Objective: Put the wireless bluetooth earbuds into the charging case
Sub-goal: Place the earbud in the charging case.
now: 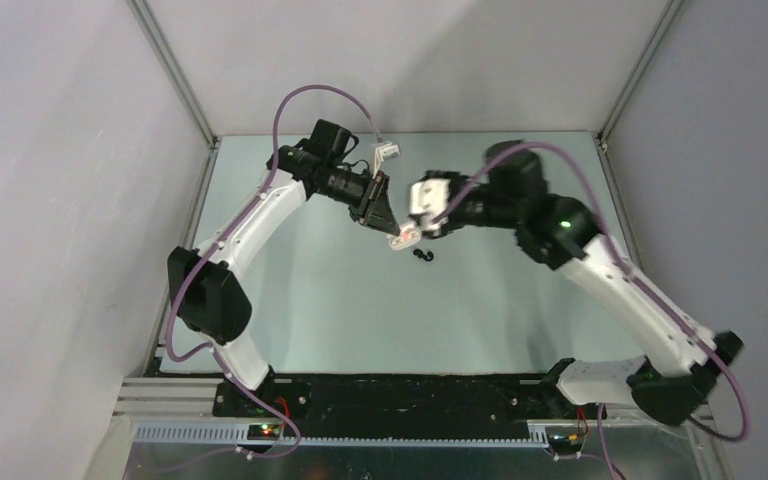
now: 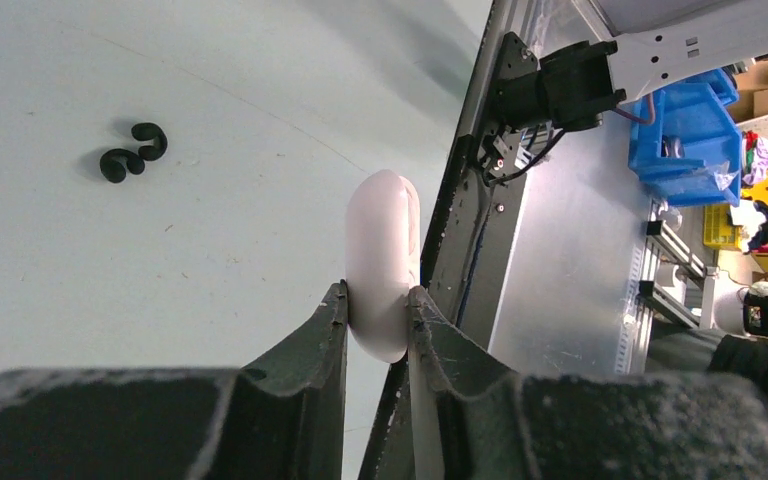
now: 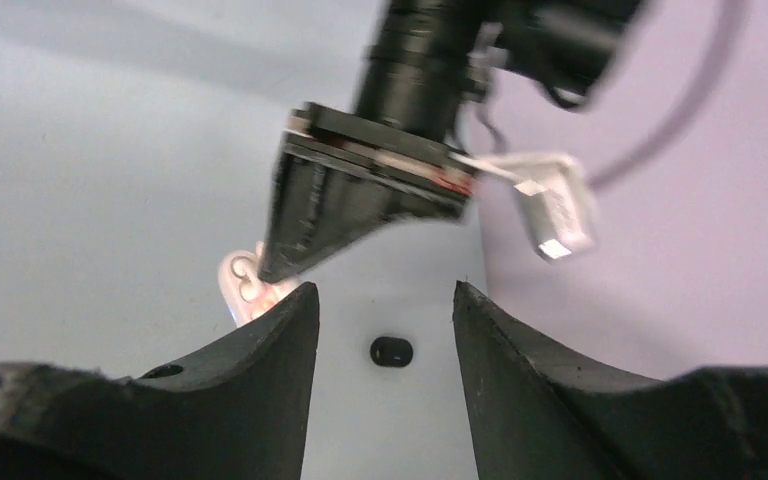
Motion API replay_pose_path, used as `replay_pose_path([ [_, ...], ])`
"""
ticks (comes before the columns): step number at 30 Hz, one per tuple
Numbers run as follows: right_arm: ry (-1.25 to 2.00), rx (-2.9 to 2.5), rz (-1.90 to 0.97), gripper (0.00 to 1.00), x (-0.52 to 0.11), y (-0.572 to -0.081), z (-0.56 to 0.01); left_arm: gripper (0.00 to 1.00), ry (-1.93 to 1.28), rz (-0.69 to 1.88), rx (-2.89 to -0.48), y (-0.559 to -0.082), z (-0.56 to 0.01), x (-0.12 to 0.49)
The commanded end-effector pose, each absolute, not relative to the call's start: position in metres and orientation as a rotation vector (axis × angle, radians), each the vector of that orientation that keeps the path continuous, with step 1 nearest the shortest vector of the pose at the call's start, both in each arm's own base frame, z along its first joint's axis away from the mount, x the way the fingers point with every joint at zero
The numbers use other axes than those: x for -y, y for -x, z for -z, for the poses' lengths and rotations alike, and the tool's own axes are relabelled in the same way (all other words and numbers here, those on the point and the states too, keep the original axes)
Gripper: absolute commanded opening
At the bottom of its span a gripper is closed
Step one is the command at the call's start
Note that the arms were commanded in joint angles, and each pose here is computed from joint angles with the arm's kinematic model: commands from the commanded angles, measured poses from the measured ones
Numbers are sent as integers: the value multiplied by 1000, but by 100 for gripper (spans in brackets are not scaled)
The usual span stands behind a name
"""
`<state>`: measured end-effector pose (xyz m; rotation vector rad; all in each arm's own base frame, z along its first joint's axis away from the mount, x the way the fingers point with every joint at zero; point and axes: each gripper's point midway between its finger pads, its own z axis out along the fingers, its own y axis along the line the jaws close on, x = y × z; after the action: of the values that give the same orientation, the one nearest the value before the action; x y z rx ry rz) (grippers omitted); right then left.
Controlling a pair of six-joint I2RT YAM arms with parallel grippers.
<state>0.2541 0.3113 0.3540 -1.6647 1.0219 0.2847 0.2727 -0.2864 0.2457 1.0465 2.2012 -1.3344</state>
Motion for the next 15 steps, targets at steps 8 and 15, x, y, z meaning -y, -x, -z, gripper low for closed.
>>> replay_pose_path([
  [8, 1141, -1450, -683, 61, -256, -239, -367, 0, -1060, 1397, -2173, -271, -250, 288],
  [15, 1239, -1616, -816, 62, -254, -246, -294, 0, -1095, 1394, -2128, -269, -254, 285],
])
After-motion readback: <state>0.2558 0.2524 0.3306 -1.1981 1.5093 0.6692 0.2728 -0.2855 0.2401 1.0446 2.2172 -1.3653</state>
